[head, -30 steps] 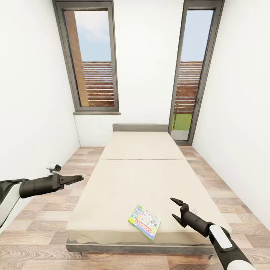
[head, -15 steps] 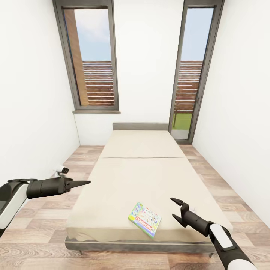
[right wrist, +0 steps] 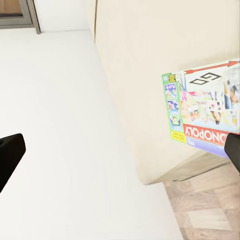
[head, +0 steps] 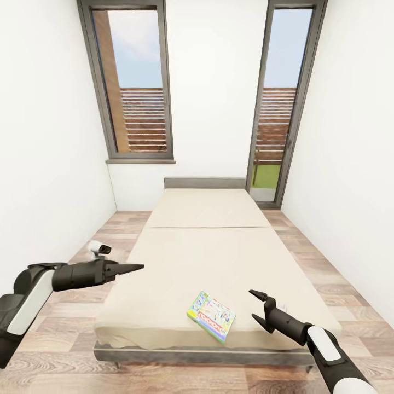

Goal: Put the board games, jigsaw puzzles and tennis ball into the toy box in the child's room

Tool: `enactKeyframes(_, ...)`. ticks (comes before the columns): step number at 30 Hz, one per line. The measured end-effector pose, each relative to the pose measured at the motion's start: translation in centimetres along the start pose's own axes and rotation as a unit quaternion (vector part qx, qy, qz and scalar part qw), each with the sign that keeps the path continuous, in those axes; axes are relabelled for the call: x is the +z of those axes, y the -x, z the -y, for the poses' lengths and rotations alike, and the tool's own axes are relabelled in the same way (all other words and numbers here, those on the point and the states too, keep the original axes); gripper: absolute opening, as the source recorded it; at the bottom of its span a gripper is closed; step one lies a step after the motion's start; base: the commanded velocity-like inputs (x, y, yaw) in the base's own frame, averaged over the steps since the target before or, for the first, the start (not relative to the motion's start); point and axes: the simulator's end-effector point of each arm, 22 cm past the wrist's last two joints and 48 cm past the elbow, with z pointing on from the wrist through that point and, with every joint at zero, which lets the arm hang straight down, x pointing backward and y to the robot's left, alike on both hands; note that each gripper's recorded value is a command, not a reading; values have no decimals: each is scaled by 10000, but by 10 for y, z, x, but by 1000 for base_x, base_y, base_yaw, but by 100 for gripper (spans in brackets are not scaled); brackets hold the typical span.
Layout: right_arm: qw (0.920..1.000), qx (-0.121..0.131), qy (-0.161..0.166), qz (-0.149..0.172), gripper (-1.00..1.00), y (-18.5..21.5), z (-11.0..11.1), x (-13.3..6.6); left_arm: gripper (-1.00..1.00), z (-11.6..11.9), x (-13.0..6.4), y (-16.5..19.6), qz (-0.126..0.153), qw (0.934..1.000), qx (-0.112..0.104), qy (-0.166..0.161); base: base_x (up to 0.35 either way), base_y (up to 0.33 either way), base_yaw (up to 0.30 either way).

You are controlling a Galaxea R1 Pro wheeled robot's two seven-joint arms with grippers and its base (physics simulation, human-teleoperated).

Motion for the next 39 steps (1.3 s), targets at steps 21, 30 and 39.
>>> enactKeyframes(21, 9990, -137, -416, 10, 100, 1, 55, 8, 100, -4, 18, -31, 137, 9982, -153, -561, 0, 0, 0)
enactKeyframes(30, 9980, -186, -608, 8, 100, 4, 73, 14, 100, -9, 13, -42, 209, 9973, -186, -678, 0, 0, 0)
enactKeyframes(39, 9983, -138, -559, -22, 100, -3, 89, 23, 100, -19, 12, -56, 215, 9973, -185, -683, 0, 0, 0)
